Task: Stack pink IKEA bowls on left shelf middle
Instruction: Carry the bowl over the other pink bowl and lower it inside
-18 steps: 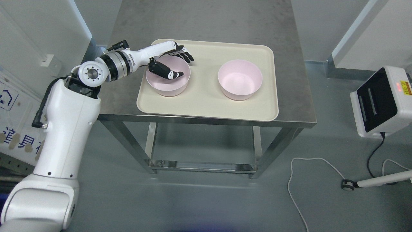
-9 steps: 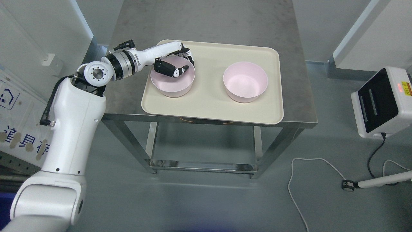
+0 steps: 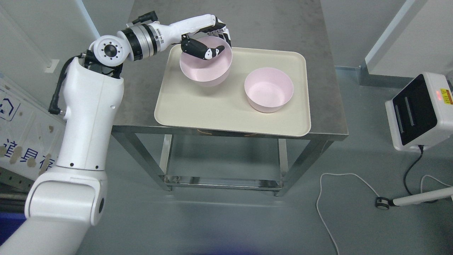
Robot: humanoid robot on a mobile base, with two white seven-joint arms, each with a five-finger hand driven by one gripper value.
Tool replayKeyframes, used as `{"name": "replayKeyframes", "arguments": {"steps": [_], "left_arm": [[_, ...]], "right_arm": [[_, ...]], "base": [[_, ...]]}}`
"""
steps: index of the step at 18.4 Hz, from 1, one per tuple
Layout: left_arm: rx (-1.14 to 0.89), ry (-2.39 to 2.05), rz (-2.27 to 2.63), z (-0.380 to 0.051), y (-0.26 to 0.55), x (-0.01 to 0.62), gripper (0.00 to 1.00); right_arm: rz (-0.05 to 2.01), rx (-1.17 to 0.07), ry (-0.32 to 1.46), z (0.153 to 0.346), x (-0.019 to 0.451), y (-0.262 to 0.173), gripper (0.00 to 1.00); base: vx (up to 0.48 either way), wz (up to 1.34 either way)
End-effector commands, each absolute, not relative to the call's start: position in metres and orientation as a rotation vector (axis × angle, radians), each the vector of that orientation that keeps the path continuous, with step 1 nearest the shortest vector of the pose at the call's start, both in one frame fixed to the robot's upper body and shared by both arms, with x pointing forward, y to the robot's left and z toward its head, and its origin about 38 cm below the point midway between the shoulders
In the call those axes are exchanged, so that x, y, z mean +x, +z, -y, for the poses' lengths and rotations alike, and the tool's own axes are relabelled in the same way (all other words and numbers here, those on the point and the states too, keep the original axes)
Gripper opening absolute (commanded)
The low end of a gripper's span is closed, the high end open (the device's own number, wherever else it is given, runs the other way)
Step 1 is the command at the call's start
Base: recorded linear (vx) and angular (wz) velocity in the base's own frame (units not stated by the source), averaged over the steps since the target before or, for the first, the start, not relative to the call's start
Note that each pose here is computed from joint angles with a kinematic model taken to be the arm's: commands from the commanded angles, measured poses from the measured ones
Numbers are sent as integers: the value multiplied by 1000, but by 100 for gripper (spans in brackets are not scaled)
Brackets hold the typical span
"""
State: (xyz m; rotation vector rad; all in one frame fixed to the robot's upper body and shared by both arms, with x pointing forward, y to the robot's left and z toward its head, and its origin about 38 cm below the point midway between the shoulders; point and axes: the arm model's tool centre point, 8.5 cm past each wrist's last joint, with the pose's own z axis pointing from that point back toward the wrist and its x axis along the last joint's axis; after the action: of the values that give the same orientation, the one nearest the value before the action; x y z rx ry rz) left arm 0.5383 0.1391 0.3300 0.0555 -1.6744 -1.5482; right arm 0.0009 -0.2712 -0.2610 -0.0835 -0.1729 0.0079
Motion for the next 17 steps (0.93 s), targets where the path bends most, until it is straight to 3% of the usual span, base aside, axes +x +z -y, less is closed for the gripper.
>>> {"name": "replayKeyframes", "arguments": {"steps": [1, 8, 17], "left_arm": [[-5, -1876, 1598, -25, 310, 512, 1], [36, -1972, 1643, 22, 298, 498, 2], [102, -1931, 1639, 10, 314, 516, 2]], "right_arm": [[179, -102, 9, 283, 2, -260, 100], [179, -102, 9, 283, 2, -260, 100], [179, -102, 8, 283, 2, -260, 100]], "base": [[0, 0], [0, 0], [0, 0]]}}
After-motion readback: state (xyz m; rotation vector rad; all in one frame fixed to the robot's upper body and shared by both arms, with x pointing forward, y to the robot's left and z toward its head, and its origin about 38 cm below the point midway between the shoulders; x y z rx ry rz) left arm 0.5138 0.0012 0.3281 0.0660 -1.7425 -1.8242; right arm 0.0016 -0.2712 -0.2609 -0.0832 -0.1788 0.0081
